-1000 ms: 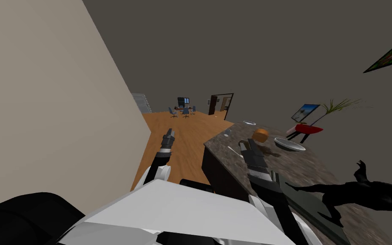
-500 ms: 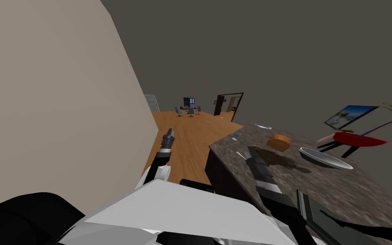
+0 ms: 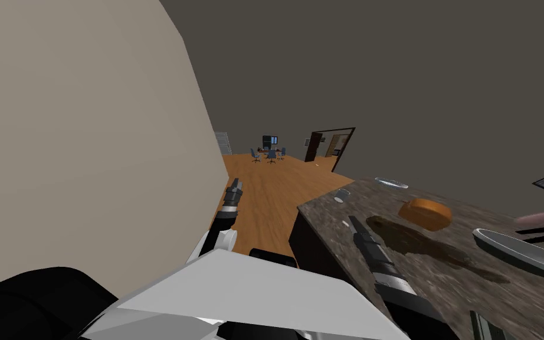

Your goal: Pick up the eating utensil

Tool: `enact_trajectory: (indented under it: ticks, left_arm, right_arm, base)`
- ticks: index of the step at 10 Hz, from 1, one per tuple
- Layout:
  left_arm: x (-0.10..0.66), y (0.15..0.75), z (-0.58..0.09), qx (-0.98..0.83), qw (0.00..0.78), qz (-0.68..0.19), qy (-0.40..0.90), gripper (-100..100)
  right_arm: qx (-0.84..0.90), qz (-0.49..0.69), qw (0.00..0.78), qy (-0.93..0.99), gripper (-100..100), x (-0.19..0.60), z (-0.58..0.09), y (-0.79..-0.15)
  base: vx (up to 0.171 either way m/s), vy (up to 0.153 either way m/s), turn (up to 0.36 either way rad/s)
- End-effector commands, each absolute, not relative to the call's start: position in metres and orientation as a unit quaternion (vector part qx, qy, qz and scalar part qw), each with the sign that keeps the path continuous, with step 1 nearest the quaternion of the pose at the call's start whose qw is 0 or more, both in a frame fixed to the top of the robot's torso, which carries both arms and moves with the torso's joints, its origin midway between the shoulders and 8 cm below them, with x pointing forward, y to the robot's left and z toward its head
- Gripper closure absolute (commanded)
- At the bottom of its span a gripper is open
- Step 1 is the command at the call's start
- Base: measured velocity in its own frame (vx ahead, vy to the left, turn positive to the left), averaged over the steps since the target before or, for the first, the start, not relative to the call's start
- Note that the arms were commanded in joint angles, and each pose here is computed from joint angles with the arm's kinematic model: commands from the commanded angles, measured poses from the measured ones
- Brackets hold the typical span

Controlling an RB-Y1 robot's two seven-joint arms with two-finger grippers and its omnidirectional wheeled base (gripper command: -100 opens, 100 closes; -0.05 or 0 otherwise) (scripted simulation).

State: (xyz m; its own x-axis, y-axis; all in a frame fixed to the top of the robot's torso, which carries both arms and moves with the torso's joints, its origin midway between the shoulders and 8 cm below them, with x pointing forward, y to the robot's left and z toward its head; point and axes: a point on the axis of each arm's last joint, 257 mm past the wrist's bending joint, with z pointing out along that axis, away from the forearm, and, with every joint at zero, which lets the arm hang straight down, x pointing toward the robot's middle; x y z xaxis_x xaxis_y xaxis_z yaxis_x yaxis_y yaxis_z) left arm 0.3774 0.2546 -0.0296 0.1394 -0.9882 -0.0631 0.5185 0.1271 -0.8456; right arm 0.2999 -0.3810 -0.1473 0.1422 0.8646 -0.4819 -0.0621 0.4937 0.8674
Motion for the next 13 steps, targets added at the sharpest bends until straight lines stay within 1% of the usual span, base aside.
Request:
enact_trajectory:
  ticks: [1,4,6,7,8,13]
  left_arm:
    - [0.377,0.255,-0.03,-0.347,0.67,-0.562,0.338,0]
    - [0.377,0.255,-0.03,-0.347,0.67,-0.562,0.338,0]
    - [0.377,0.255,-0.03,-0.347,0.67,-0.562,0.338,0]
    - [0.377,0.255,-0.03,-0.347,0.67,-0.562,0.338,0]
    - [0.377,0.255,-0.03,-0.347,0.67,-0.562,0.338,0]
    - [0.377,0.255,-0.03,-0.347,0.67,-0.562,0.338,0]
  right_arm:
    - [0.367,0.329,0.657,0.571,-100,0.289,-0.164,-0.386]
    - [0.375,0.258,0.633,0.626,-100,0.257,-0.203,-0.417]
    - [0.38,0.252,0.628,0.631,-100,0.25,-0.207,-0.418]
    - [0.38,0.218,0.615,0.655,-100,0.234,-0.223,-0.433]
    - [0.384,0.212,0.61,0.66,-100,0.227,-0.227,-0.434]
    - [0.385,0.1,0.546,0.737,-100,0.153,-0.274,-0.48]
  base:
    - [0.043,0.009,0.147]
    - [0.04,0.019,0.241]
    - [0.025,0.007,0.058]
    - [0.021,0.02,0.345]
    - [0.027,0.005,0.167]
    - [0.039,0.01,0.244]
